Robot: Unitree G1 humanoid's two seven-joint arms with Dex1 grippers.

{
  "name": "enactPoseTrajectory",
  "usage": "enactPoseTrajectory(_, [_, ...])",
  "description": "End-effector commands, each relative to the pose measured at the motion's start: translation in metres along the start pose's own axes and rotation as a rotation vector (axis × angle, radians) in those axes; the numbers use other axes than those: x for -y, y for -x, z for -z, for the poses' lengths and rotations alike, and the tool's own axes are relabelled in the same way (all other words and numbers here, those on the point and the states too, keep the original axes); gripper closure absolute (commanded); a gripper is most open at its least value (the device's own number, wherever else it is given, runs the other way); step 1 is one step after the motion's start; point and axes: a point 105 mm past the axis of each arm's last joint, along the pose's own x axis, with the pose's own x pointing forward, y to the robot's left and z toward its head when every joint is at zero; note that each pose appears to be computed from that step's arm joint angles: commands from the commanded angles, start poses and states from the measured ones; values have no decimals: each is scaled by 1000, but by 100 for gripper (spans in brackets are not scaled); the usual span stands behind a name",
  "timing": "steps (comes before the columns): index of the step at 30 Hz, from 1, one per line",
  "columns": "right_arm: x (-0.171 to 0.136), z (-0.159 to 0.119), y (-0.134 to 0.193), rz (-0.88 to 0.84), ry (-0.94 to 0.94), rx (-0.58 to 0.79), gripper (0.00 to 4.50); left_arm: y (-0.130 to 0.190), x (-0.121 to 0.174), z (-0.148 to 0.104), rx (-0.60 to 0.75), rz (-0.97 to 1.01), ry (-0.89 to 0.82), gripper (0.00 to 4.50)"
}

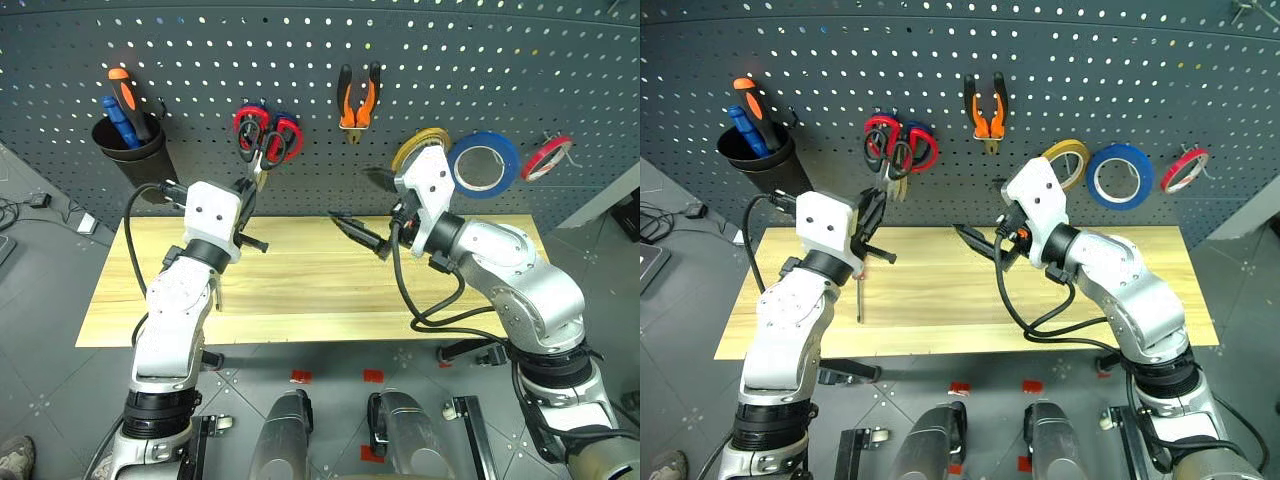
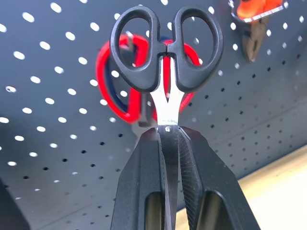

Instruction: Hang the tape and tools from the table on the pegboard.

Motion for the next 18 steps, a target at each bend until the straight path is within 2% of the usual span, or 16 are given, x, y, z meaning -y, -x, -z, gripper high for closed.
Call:
enactPoseTrajectory(1, [5,-19,-2,37,152,62,0,-3,-4,-10,43,-3,-39,434])
enactPoseTrajectory(6, [1,-28,-6,34,218,106,0,-7,-4,-11,49,-2,-46,434])
enactPoseTrajectory(13, [-6,-25,-7,9,223,105,0,-8,-2,-8,47,1,-53,434])
enactPoseTrajectory(16, [-6,-23,-8,8,213,101,0,-11,-5,8,-21,-21,-62,434])
enactPoseTrajectory(18, [-6,-22,-8,9,208,99,0,-13,-4,20,-72,-18,-48,362])
